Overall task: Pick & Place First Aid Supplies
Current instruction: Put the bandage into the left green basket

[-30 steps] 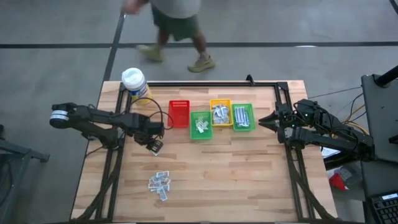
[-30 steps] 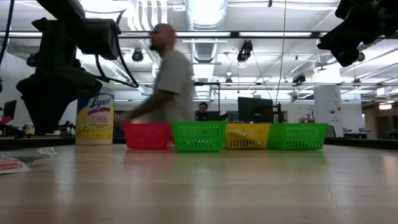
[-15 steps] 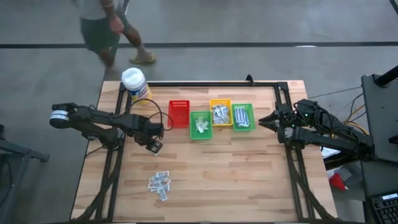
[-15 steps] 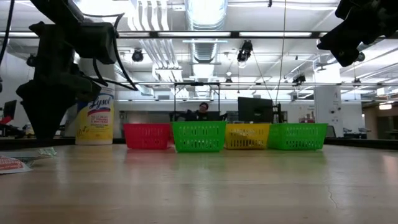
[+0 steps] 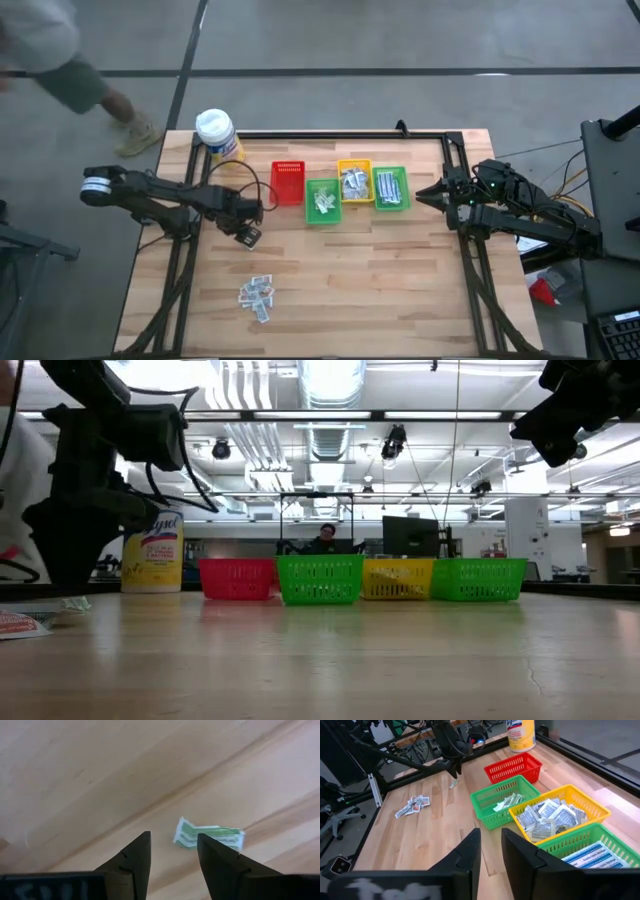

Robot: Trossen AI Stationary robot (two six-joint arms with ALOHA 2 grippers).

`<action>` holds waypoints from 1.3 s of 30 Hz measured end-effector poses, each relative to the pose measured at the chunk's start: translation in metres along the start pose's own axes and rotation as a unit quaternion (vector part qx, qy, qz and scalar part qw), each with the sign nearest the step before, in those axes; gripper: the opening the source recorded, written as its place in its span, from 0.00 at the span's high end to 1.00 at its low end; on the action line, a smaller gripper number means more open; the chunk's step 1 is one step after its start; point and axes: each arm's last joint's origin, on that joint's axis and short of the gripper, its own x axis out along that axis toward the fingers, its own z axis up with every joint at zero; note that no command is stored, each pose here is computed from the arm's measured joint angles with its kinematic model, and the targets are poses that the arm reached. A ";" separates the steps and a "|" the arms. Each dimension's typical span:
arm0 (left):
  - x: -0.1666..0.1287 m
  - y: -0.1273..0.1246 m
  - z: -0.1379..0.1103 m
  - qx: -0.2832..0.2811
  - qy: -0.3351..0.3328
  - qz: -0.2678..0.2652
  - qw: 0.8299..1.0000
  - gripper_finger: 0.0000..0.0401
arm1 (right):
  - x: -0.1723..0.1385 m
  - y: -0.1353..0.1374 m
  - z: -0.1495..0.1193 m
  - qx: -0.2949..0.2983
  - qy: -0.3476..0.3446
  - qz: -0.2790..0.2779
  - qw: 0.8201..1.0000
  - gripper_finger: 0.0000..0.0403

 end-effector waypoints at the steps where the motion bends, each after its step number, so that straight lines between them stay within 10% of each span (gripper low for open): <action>1: 0.002 0.001 -0.001 -0.004 0.003 0.003 1.000 0.62 | 0.000 0.000 0.000 0.000 0.000 0.000 1.000 0.83; 15: 0.027 0.001 0.002 -0.013 0.037 0.048 0.998 0.63 | 0.000 0.000 0.000 -0.007 0.000 0.000 1.000 0.79; 39: 0.027 0.002 0.001 -0.017 0.038 0.056 0.998 0.99 | 0.000 0.000 0.000 -0.009 0.000 0.000 1.000 0.81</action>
